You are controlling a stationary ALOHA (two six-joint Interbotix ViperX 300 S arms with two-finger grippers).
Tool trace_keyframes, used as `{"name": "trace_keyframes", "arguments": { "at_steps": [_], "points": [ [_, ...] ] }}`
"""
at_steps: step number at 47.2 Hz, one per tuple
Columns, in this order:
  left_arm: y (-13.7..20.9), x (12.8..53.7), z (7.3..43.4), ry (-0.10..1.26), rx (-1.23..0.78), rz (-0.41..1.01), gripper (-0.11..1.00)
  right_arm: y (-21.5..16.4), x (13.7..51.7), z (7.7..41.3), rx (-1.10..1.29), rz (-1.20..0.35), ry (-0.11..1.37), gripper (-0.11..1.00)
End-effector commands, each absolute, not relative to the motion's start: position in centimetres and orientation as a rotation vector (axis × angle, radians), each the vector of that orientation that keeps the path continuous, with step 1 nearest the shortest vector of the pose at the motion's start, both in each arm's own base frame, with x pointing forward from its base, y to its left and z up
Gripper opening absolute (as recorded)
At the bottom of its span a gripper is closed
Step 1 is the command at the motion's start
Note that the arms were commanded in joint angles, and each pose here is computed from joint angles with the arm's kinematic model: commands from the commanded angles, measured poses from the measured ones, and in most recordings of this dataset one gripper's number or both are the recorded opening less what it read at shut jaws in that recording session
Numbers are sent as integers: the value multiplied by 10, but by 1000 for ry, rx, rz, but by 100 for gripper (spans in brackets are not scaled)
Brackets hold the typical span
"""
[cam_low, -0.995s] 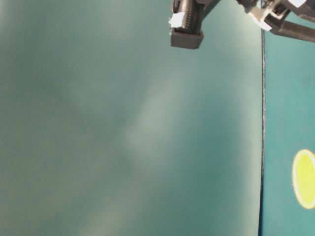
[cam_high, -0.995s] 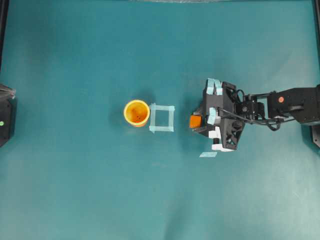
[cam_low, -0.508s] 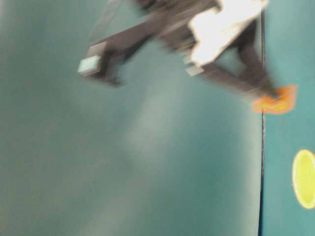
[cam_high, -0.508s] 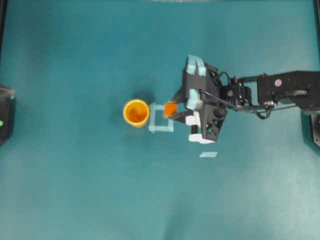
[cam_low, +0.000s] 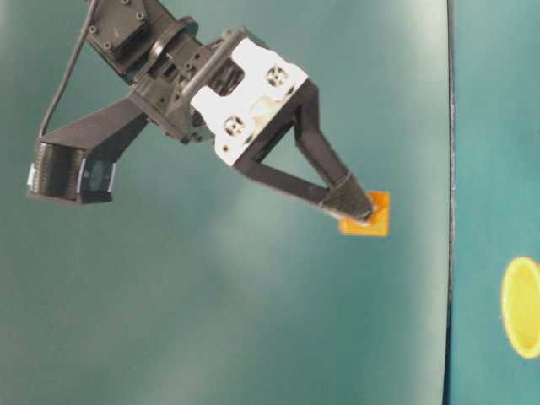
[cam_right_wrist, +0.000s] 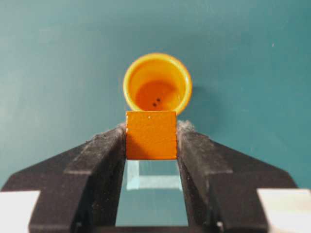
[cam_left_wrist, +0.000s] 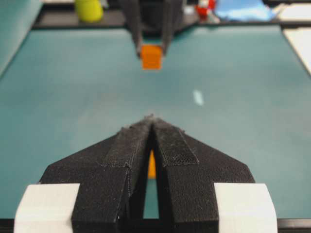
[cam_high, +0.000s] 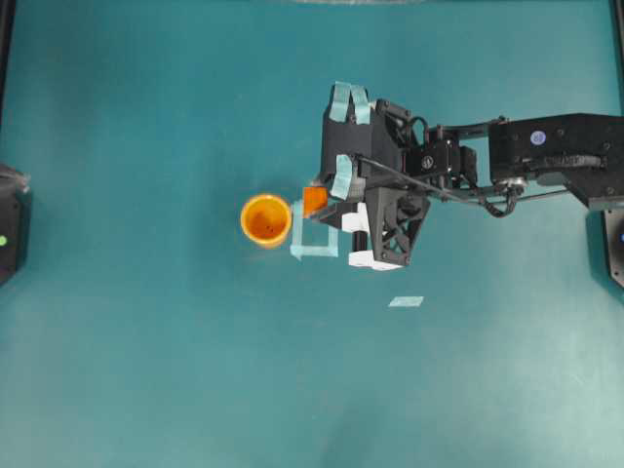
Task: Move the block to the left with right arm.
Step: 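Lift the cube and carry it left over the taped square and cup, then extend the right gripper further left toward the left arm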
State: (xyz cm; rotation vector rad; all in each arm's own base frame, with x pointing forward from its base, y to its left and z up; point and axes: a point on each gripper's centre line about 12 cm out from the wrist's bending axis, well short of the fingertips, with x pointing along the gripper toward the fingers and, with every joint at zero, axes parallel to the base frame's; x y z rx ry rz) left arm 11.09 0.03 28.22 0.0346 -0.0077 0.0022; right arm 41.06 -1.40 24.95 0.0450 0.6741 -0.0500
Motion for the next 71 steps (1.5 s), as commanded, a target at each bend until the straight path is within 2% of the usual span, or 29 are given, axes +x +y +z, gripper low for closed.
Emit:
{"name": "trace_keyframes", "arguments": {
  "at_steps": [1, 11, 33, 55, 71],
  "points": [
    [0, 113, 283, 14, 39, 1, 0, -15, 417, 277, 40, -49, 576, 40],
    [0, 113, 281, 29, 39, 1, 0, -18, 450, 290, 7, -47, 461, 40],
    [0, 112, 283, 25, 37, 2, 0, -31, 542, 282, 2, -64, 408, 40],
    [0, 109, 286, 25, 40, 3, 0, -43, 565, 267, 4, -80, 394, 40],
    [3, 109, 286, 25, 40, 27, 0, -38, 576, 271, 6, -67, 302, 40]
  ]
}}
